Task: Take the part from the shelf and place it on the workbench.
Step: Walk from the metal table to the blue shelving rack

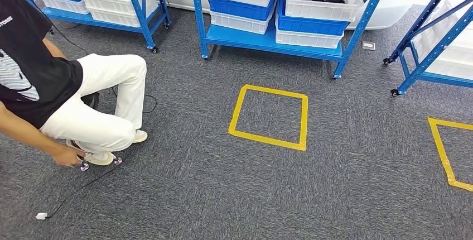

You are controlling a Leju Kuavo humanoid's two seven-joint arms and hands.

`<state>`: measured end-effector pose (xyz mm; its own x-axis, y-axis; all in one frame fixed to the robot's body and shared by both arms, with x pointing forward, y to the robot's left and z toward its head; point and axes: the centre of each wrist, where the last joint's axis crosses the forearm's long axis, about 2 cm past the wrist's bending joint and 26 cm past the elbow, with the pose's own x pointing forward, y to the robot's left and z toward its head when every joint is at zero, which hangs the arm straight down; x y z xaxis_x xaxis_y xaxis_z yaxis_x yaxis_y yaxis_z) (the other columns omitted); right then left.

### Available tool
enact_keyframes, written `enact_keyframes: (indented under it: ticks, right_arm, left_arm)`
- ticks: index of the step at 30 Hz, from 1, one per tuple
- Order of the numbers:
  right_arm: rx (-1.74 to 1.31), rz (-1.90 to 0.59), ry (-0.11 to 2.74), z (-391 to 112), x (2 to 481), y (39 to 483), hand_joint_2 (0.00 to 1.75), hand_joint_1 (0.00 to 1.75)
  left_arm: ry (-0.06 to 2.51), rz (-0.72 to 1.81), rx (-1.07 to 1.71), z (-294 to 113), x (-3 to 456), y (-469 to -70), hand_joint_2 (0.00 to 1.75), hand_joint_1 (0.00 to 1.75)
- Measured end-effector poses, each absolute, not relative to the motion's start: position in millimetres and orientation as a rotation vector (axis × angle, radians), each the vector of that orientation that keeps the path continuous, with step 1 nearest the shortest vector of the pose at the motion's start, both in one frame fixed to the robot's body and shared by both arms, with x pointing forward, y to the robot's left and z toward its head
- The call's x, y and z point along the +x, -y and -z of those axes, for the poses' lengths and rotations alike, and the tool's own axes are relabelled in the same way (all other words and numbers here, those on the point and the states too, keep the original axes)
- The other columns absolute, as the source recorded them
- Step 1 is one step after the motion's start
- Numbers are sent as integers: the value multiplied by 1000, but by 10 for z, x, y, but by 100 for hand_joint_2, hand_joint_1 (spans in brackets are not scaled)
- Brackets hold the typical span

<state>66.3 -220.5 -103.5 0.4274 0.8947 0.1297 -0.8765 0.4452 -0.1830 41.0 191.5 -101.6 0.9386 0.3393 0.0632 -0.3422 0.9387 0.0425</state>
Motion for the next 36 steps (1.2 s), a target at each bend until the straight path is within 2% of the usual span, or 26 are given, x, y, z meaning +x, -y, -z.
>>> enact_keyframes:
  ticks: [36]
  right_arm:
    - [-91,-1090,219,1037,633,2190,0,0]
  left_arm:
    - [63,-343,43,1026,399,-1956,0,0]
